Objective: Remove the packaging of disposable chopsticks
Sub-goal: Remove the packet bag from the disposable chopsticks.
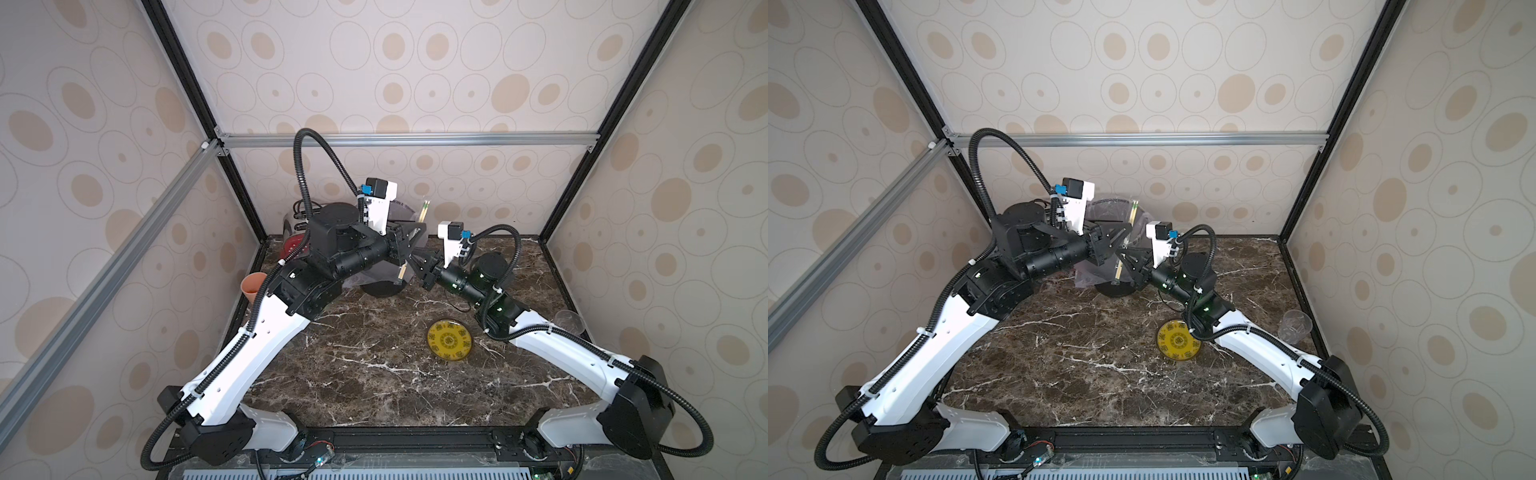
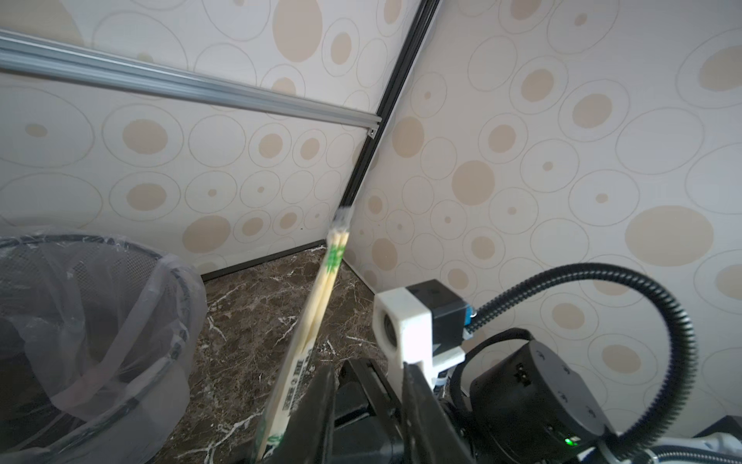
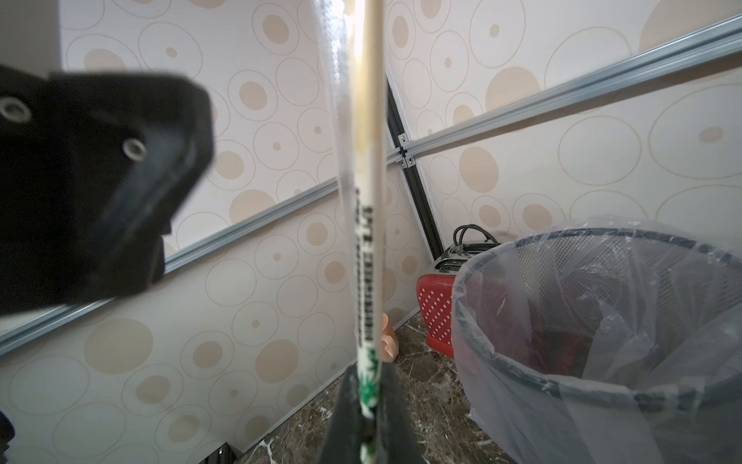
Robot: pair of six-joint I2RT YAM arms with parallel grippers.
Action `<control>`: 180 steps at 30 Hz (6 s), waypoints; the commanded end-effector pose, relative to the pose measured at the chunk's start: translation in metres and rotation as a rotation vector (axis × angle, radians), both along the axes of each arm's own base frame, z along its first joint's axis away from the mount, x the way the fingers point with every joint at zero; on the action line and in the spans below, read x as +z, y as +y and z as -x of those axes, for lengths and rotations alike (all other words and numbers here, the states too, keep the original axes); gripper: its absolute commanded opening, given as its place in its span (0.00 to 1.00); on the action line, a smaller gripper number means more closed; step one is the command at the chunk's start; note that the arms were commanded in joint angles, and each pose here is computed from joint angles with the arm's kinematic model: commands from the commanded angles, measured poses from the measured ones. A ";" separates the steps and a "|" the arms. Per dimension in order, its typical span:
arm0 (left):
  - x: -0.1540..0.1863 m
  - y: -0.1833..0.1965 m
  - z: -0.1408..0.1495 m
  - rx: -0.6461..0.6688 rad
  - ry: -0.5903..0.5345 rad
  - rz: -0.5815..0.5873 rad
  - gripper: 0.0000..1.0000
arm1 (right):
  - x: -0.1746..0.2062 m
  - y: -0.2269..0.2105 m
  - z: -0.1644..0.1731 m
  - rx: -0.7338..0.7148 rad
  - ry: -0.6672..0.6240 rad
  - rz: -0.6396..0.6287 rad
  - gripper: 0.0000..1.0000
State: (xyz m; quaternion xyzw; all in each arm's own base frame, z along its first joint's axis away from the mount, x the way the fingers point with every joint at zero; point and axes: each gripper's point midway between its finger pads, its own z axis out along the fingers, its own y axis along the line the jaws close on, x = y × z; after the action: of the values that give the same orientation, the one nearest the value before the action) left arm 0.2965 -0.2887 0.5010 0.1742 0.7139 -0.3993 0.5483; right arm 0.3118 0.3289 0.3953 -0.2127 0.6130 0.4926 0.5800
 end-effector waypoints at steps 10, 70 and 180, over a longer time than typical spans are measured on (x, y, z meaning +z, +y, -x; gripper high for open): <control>-0.001 0.008 -0.030 0.055 0.002 -0.104 0.64 | -0.005 0.008 0.021 0.093 -0.017 0.040 0.00; -0.006 0.009 -0.041 0.044 0.026 -0.066 0.20 | -0.011 0.009 0.026 0.098 -0.019 0.066 0.00; -0.030 0.040 0.006 0.023 0.039 -0.050 0.54 | 0.023 0.034 0.037 0.223 -0.062 0.007 0.00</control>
State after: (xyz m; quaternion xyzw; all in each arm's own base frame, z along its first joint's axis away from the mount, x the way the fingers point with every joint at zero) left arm 0.2984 -0.2473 0.4699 0.1518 0.7431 -0.3719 0.5352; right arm 0.2824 0.3600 0.4058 -0.2861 0.5901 0.5301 0.5375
